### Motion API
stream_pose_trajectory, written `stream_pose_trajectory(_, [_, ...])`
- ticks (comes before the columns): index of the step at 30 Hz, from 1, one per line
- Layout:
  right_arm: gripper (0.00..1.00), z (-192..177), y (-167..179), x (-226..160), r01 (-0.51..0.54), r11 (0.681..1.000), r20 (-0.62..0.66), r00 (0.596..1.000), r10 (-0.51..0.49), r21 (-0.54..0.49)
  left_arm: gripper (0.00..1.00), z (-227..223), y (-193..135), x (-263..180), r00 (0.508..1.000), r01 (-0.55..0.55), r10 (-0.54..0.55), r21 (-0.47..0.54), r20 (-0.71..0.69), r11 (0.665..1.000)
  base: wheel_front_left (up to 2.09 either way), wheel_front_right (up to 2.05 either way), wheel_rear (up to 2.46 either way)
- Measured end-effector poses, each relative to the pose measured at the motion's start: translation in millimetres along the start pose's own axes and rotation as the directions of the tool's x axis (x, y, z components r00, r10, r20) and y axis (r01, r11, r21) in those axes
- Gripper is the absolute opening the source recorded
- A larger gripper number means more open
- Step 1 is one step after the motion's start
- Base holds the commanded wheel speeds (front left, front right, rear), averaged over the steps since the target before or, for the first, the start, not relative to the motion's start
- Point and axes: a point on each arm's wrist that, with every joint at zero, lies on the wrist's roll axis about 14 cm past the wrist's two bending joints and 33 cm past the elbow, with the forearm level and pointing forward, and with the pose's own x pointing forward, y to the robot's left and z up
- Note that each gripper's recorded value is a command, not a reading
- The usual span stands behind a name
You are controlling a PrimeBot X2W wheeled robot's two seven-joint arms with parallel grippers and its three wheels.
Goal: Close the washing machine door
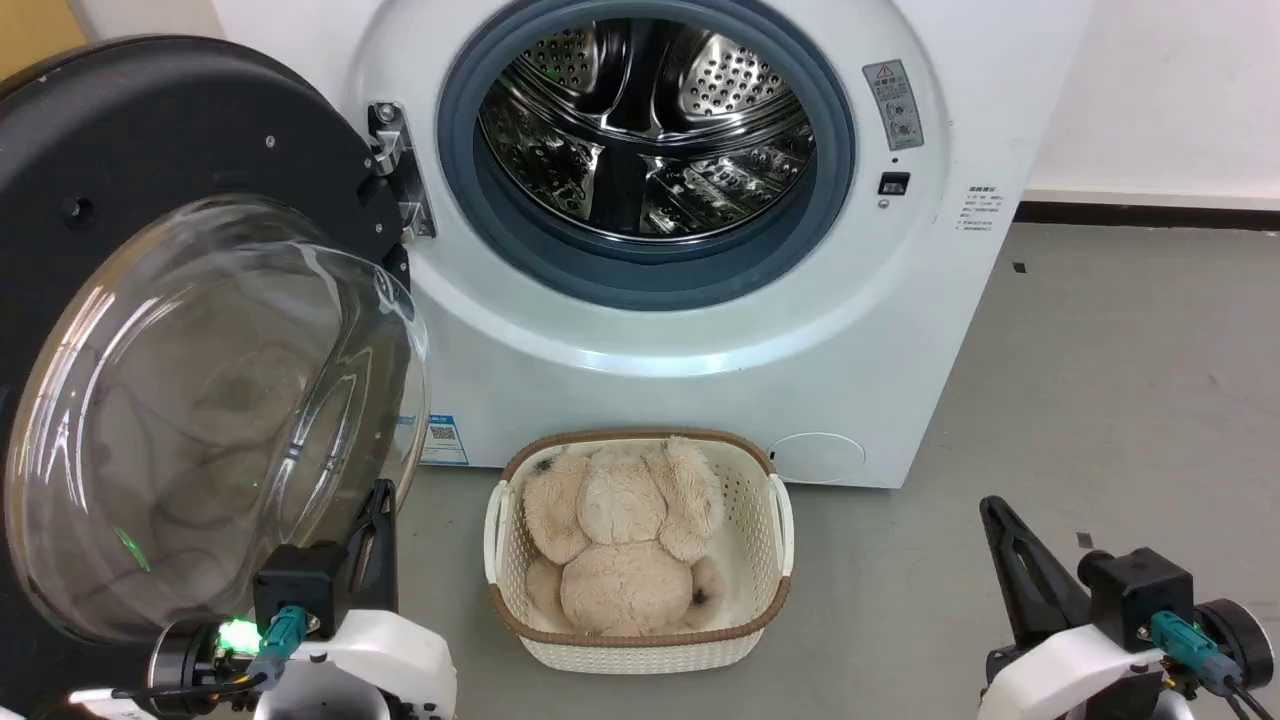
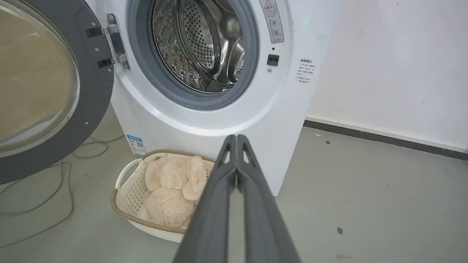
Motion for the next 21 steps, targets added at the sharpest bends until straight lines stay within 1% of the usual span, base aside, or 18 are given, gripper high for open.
stream_pose_trajectory(21, [0.00, 0.1, -0.1, 0.0, 0.000, 1.000, 0.000, 1.000, 0.000, 0.000, 0.00, 0.0, -0.2, 0.0, 1.000, 0.001, -0.001, 0.000, 0.000, 1.000, 0.00, 0.00, 0.00])
